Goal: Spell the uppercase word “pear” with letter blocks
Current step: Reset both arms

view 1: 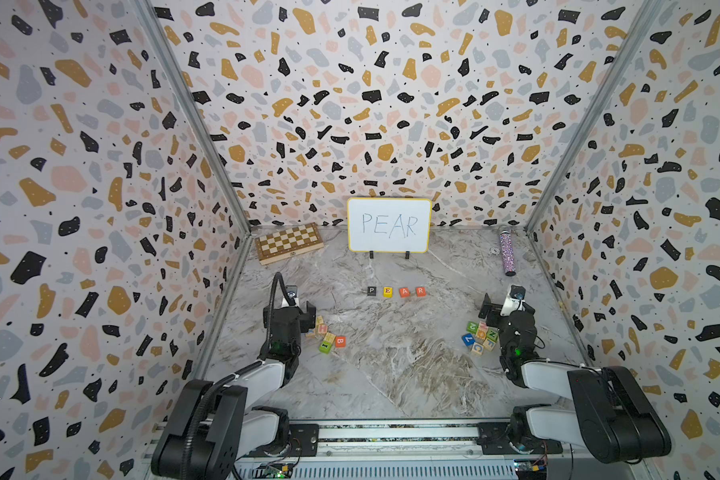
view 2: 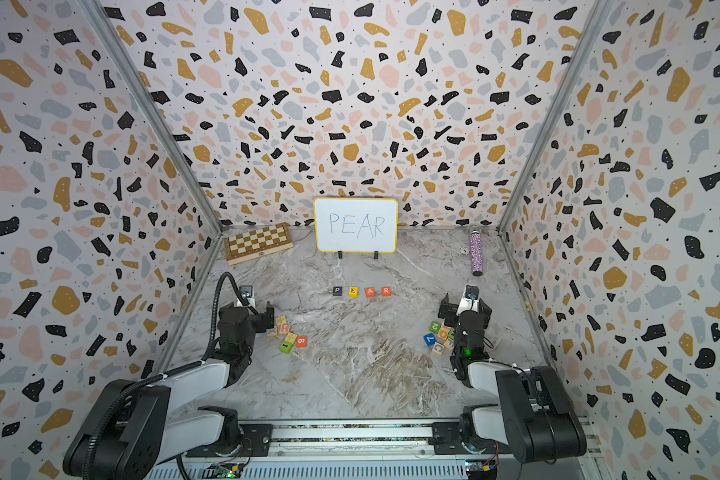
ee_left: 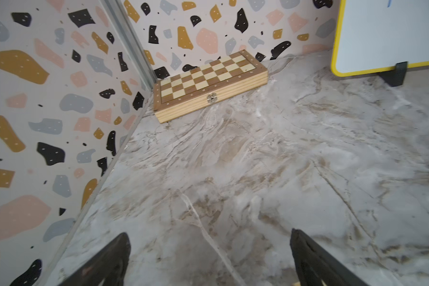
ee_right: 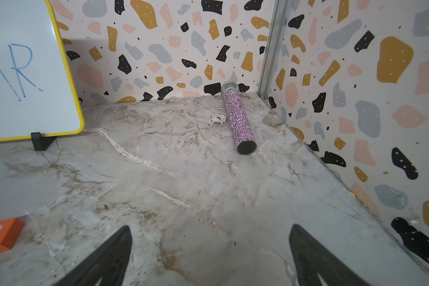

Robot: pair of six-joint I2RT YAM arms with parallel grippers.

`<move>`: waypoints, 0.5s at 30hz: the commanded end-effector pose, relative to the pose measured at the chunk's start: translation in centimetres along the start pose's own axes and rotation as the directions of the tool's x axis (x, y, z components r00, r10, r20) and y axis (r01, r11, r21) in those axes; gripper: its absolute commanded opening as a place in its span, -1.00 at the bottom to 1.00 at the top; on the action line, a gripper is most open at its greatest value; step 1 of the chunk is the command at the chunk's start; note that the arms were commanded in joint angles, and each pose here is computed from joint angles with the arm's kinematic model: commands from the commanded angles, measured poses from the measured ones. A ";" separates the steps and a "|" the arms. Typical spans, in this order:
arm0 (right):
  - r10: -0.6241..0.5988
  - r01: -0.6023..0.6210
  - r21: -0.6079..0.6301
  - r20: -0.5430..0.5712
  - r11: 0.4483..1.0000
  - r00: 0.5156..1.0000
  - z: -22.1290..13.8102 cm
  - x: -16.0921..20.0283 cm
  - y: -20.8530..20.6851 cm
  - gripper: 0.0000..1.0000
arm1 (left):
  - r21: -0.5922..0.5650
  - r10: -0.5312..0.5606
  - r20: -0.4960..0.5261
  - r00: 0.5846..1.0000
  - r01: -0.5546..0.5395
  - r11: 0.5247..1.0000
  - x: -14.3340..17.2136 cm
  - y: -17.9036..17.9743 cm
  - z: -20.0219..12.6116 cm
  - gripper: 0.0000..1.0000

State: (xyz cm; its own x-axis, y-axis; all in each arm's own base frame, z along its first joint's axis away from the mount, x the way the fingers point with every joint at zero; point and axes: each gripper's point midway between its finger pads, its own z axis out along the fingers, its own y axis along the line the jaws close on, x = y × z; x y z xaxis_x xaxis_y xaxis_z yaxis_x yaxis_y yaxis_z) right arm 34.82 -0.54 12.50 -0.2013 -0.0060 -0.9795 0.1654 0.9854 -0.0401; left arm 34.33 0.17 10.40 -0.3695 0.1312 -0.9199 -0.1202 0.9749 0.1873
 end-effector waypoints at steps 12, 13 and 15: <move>-0.089 0.105 -0.127 0.128 0.986 0.988 -0.7 -0.4 2.6 0.99 | 0.134 -0.030 0.069 0.997 0.021 0.991 -0.9 -2.1 1.4 0.98; -0.087 0.104 -0.123 0.135 0.987 0.987 -0.7 -0.5 2.5 0.99 | 0.123 -0.033 0.064 0.997 0.025 0.992 -1.0 -1.9 1.5 0.98; -0.074 0.087 -0.110 0.118 0.990 0.990 0.0 -0.6 2.2 0.99 | 0.075 -0.056 0.008 0.998 0.055 0.996 -0.8 -1.0 2.7 0.98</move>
State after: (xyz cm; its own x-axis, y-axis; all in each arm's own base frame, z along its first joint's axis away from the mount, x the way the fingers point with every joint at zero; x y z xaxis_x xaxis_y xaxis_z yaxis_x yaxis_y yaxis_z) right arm 34.44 1.48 10.73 -0.1788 -0.1026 -0.9785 0.0392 0.9930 -0.1113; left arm 35.54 -1.26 8.31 -0.3833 0.1143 -0.9165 -0.0225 0.9909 0.1329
